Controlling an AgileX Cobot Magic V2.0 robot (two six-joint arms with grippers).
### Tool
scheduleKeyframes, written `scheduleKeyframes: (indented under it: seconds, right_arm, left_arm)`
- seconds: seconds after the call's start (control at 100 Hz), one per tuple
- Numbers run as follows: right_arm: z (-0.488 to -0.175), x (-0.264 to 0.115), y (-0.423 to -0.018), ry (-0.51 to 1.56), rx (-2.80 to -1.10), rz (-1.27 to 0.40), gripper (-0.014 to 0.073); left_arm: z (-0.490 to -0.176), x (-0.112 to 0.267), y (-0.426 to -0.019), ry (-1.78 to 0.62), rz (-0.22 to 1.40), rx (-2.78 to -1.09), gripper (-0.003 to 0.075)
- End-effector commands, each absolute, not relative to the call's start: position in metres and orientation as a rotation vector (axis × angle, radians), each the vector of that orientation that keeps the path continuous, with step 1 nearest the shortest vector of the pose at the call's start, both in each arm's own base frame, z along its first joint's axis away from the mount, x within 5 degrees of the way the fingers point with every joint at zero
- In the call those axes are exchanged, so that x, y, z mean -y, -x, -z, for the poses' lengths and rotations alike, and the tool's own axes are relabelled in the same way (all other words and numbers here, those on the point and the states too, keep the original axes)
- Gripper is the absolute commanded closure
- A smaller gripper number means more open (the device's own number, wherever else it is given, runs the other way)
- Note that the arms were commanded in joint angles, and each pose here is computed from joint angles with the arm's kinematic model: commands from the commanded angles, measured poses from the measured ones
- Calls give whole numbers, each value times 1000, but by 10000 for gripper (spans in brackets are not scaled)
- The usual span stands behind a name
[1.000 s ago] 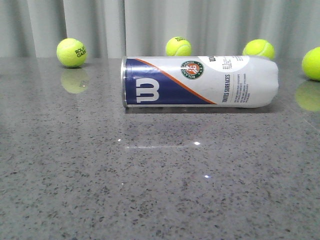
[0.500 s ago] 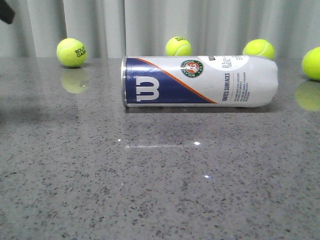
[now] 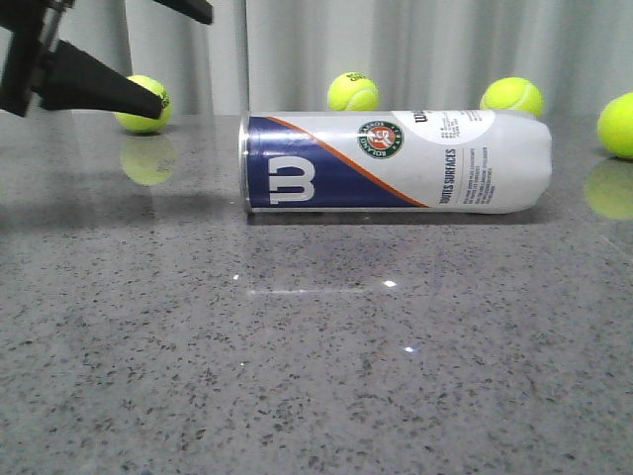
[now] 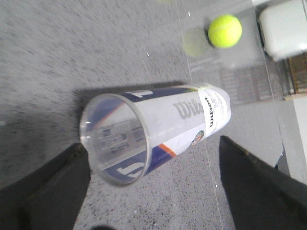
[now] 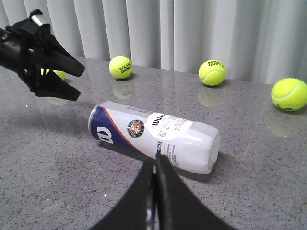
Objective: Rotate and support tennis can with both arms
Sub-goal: 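Reach the left gripper to the can's open end and grasp it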
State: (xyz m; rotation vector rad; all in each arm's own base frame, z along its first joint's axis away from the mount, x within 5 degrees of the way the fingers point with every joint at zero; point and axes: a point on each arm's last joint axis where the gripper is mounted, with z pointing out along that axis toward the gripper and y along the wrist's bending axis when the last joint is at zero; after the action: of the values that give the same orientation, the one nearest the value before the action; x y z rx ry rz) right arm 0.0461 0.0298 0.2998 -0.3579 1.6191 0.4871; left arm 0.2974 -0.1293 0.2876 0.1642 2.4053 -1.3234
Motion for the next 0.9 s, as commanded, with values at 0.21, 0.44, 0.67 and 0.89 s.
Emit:
scheduleKeyframes:
  seconds: [0.21,0.44,0.67,0.89]
  right_arm:
    - [-314,-29,-46,332,-1534,-487,655]
    - [-314,-29,-46,332,-1534,-487,655]
    - [-314,-29,-46,332,-1534,-487,655]
    - [-314,-29,-46,332,-1534,-487,655]
  left_arm:
    - [-282,182,-309,-155,1592,-2350,188]
    - [-282,205,-307,-237,1770,-2252,237]
    - [-285,206,-304,-260,1850,-2228,451]
    - [-287,207,-303,-257,1879,-2214,615]
